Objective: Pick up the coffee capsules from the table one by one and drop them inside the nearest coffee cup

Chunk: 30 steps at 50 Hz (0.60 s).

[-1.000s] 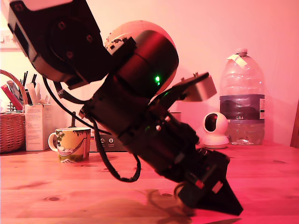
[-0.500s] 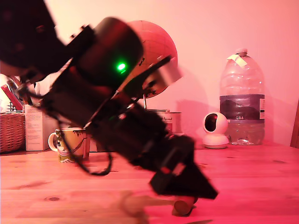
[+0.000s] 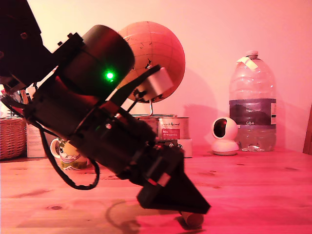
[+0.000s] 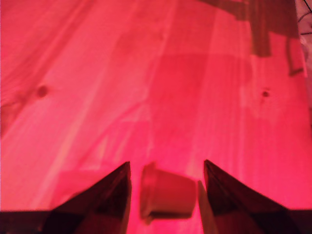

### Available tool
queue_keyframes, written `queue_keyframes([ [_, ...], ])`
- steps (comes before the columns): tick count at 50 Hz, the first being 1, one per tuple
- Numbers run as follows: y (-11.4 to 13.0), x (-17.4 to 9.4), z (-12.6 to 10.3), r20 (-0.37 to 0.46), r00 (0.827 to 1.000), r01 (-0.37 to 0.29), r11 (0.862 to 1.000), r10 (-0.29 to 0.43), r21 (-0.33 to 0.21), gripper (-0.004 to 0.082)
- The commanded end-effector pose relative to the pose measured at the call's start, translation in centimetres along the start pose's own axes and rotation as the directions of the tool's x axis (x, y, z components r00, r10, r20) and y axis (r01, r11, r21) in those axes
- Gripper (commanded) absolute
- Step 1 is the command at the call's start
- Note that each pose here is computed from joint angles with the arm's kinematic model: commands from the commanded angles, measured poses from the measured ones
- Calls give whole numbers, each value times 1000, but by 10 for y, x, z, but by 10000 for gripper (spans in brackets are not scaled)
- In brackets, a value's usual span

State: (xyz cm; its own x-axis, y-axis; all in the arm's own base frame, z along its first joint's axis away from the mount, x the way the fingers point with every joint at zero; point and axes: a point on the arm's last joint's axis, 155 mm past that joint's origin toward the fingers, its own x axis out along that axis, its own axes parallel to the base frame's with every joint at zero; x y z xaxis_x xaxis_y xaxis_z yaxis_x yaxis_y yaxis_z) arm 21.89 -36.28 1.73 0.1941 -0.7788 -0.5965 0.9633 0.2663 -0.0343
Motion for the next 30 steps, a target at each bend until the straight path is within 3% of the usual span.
queue_keyframes([
  [1, -3, -3, -2, 0, 1000, 8, 1000, -8, -6, 417],
  [30, -6, -2, -9, -35, 999, 3, 999, -2, 41, 395],
])
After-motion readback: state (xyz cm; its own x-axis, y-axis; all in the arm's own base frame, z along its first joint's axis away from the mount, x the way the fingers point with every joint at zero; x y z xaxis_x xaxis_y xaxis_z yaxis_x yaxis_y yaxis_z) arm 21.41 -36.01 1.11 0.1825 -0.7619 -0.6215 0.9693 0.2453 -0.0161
